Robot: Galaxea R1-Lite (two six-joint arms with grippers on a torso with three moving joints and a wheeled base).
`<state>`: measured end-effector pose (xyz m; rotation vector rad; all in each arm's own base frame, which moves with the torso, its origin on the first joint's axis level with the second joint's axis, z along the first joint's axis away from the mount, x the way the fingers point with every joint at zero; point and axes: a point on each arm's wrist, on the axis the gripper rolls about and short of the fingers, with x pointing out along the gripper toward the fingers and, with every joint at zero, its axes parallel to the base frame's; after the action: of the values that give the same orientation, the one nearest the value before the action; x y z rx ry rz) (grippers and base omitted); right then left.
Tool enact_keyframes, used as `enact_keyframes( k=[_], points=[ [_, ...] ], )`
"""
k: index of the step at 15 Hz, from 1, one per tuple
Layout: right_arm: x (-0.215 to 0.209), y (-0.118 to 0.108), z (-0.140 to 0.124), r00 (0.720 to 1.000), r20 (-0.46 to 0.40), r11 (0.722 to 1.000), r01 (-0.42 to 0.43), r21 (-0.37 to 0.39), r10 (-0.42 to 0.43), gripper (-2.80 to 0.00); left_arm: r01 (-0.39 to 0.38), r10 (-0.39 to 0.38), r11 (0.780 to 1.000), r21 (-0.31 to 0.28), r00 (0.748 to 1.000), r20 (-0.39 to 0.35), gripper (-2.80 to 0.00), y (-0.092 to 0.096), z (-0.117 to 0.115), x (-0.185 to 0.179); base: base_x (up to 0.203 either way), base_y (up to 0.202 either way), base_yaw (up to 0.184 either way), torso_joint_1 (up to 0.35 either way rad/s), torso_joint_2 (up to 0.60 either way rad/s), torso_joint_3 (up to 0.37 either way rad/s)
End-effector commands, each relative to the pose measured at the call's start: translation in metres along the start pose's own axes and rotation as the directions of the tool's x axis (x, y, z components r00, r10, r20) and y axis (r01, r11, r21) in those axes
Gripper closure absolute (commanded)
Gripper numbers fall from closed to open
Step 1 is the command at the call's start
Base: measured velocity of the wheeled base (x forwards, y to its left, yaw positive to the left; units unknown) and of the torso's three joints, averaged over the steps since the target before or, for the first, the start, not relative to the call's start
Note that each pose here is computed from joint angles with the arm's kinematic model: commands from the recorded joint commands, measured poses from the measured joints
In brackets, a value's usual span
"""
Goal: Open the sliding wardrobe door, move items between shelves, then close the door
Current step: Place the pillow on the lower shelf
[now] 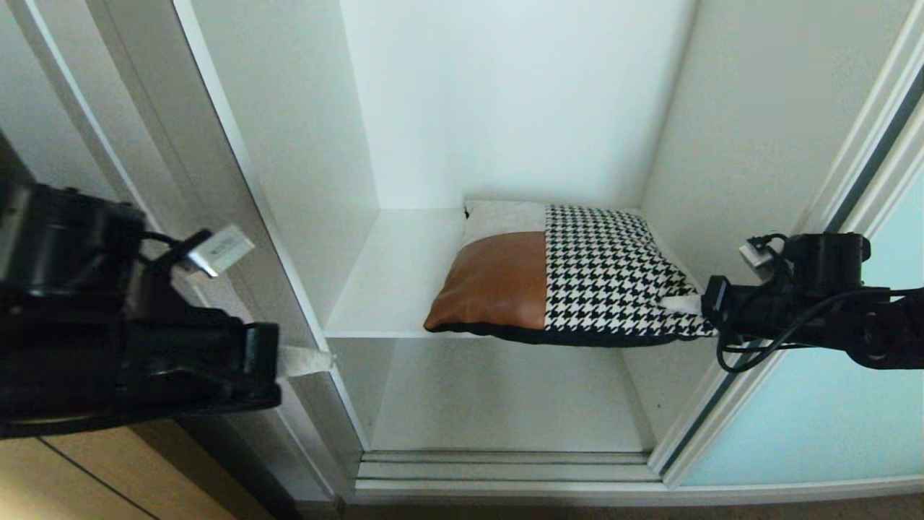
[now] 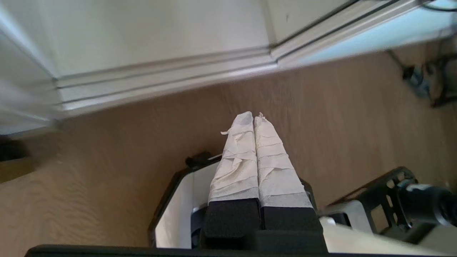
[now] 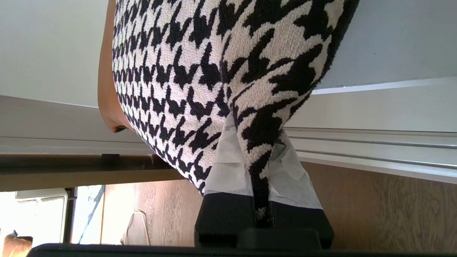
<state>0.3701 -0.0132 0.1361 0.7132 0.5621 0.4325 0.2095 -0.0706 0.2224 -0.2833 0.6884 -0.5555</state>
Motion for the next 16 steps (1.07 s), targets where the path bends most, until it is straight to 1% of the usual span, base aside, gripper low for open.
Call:
enact_keyframes(
  k=[1, 3, 5, 7, 8, 10, 12, 14, 16],
  points=[
    [0.0, 0.0, 0.0, 1.0, -0.001, 1.0, -0.004, 0.003, 0.004, 0.0, -0.028, 0.02, 0.998, -0.048, 0.989, -0.147, 0.0, 0.019, -0.001, 0.07, 0.0, 0.0, 0.0, 0.0, 0.0, 0.0],
    [0.0, 0.0, 0.0, 1.0, -0.002, 1.0, -0.003, 0.003, 0.003, 0.0, -0.036, 0.023, 0.997, -0.075, 0.986, -0.163, 0.0, 0.026, 0.003, 0.1, 0.0, 0.0, 0.0, 0.0, 0.0, 0.0],
    [0.0, -0.001, -0.002, 1.0, -0.005, 1.0, -0.001, 0.006, 0.001, 0.0, -0.029, 0.015, 0.995, -0.091, 0.989, -0.147, 0.0, 0.023, 0.008, 0.122, 0.0, 0.0, 0.0, 0.0, 0.0, 0.0],
    [0.001, -0.003, -0.004, 1.0, -0.011, 1.0, 0.003, 0.012, -0.003, 0.0, -0.07, 0.056, 0.993, -0.095, 0.988, -0.143, 0.0, 0.028, 0.01, 0.146, 0.0, 0.0, 0.0, 0.0, 0.0, 0.0],
    [0.002, -0.005, -0.005, 1.0, -0.016, 1.0, 0.006, 0.016, -0.006, 0.0, -0.088, 0.074, 0.991, -0.1, 0.988, -0.137, -2.8, 0.031, 0.011, 0.158, 0.0, 0.0, 0.0, 0.0, 0.0, 0.0],
    [0.002, -0.005, -0.005, 1.0, -0.016, 1.0, 0.006, 0.016, -0.005, 0.0, -0.083, 0.072, 0.988, -0.128, 0.993, -0.093, -2.8, 0.033, 0.021, 0.174, 0.0, 0.0, 0.0, 0.0, 0.0, 0.0],
    [0.001, -0.004, -0.005, 1.0, -0.015, 1.0, 0.005, 0.014, -0.005, 0.0, -0.059, 0.055, 0.989, -0.134, 0.998, -0.04, -2.8, 0.034, 0.03, 0.185, 0.0, 0.0, 0.0, 0.0, 0.0, 0.0],
    [-0.001, -0.002, -0.004, 1.0, -0.011, 1.0, 0.001, 0.009, -0.001, 0.0, -0.034, 0.035, 0.986, -0.165, 0.999, 0.004, -2.8, 0.034, 0.039, 0.194, 0.0, 0.0, 0.0, 0.0, 0.0, 0.0],
    [-0.004, 0.001, -0.003, 1.0, -0.005, 1.0, 0.001, 0.005, -0.001, 0.0, 0.034, -0.028, 0.98, -0.195, 0.999, 0.03, -2.8, 0.034, 0.045, 0.205, 0.0, 0.0, 0.0, 0.0, 0.0, 0.0]
  ],
)
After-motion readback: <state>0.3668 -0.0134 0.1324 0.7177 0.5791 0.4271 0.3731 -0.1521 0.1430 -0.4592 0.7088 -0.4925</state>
